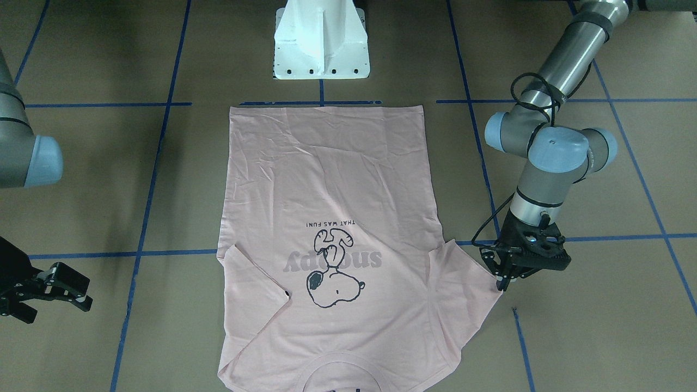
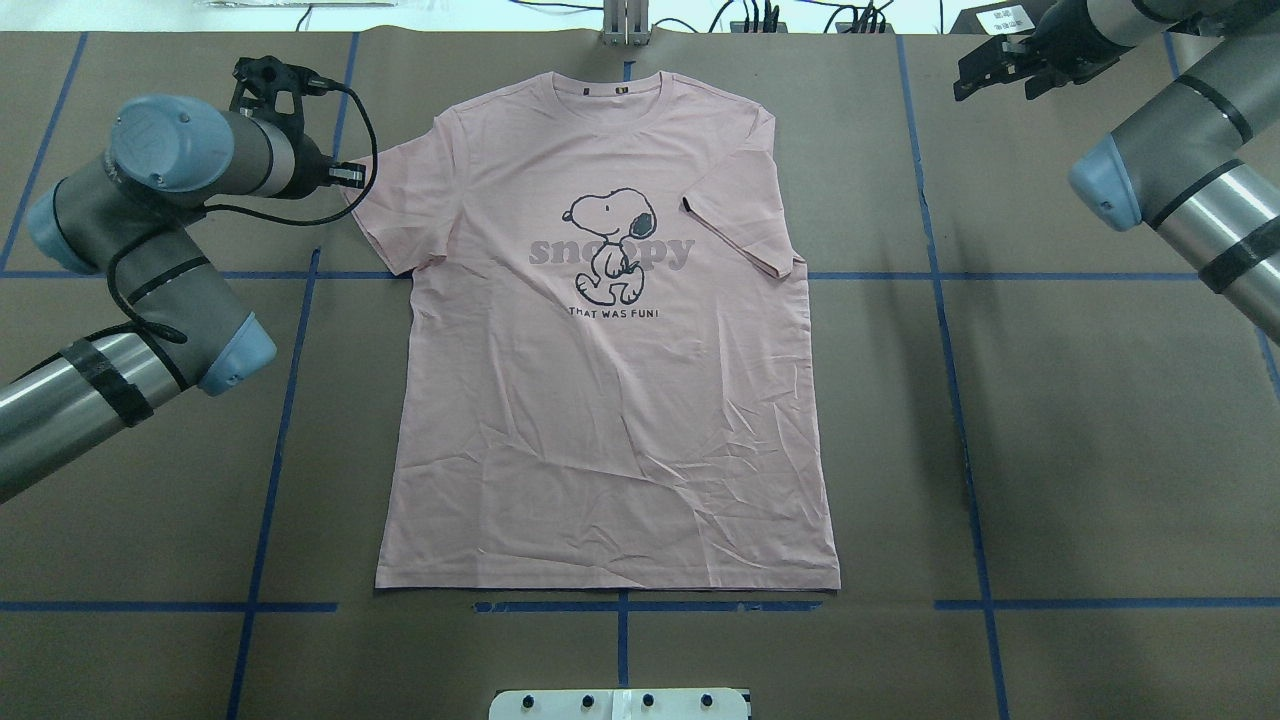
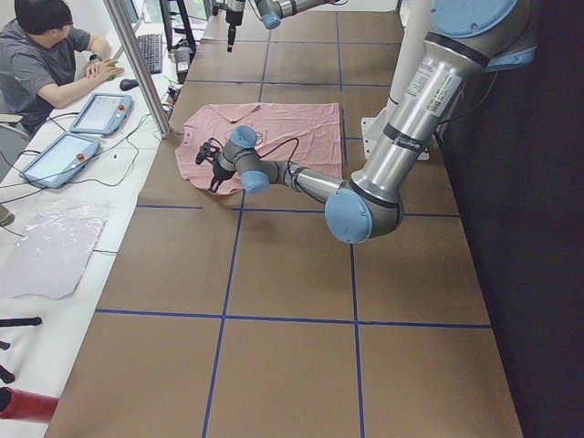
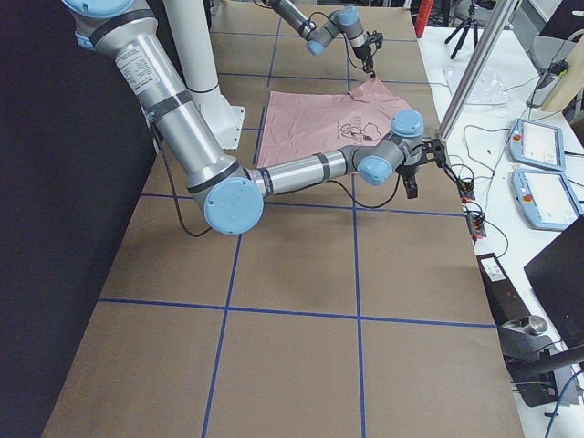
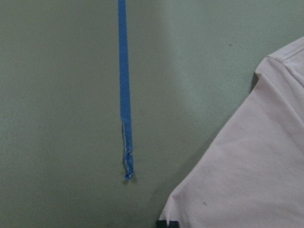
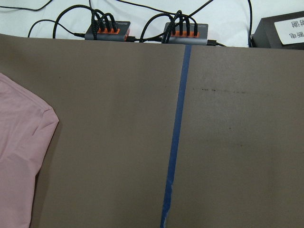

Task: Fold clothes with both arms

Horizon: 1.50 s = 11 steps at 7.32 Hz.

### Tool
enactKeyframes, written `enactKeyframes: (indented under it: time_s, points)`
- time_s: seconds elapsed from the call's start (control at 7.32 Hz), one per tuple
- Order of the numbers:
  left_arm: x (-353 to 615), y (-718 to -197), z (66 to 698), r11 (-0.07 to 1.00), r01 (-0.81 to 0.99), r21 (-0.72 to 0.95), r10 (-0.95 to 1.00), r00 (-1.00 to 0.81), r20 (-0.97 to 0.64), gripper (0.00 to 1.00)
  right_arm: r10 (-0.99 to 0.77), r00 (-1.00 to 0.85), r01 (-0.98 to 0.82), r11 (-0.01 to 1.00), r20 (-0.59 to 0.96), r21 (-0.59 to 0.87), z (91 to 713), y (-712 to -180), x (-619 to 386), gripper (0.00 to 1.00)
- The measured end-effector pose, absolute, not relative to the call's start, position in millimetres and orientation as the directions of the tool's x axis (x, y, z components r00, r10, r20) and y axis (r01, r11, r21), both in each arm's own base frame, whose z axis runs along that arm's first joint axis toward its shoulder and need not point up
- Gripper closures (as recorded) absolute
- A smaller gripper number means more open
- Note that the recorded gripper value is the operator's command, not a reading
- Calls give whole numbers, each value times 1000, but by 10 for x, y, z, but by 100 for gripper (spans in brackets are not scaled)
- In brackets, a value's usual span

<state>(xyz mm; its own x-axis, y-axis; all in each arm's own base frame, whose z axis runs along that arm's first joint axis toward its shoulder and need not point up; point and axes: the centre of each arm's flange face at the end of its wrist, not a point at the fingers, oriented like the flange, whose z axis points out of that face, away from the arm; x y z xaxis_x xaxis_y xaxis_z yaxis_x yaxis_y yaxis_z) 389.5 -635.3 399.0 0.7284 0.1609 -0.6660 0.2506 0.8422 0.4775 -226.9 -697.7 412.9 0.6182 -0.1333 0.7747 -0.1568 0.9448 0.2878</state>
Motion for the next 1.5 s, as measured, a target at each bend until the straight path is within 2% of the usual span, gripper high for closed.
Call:
enactKeyframes:
  time_s: [0.41,0.82,0.96,1.09,1.5]
  points:
    - [4136,-6437,2837,895,230,383,69,776,-627,100,-132,617,-159,945,776,287,4121,-6979,-2270,0]
    - [4961,-6586,2349,918,259,300,-30,801,-598,100,-132,615,-162,944,777,288,4098,-6971,-2267,0]
    - [5188,-6537,2263,920,264,290,-43,803,-595,91,-134,613,-163,943,778,291,4082,-6957,-2261,0]
    - [5340,-6468,2219,922,263,283,-46,802,-596,1,-137,612,-163,942,779,294,4069,-6937,-2252,0]
    - [5571,-6176,2298,923,233,306,12,778,-629,0,-139,598,-172,940,790,295,3990,-6811,-2242,0]
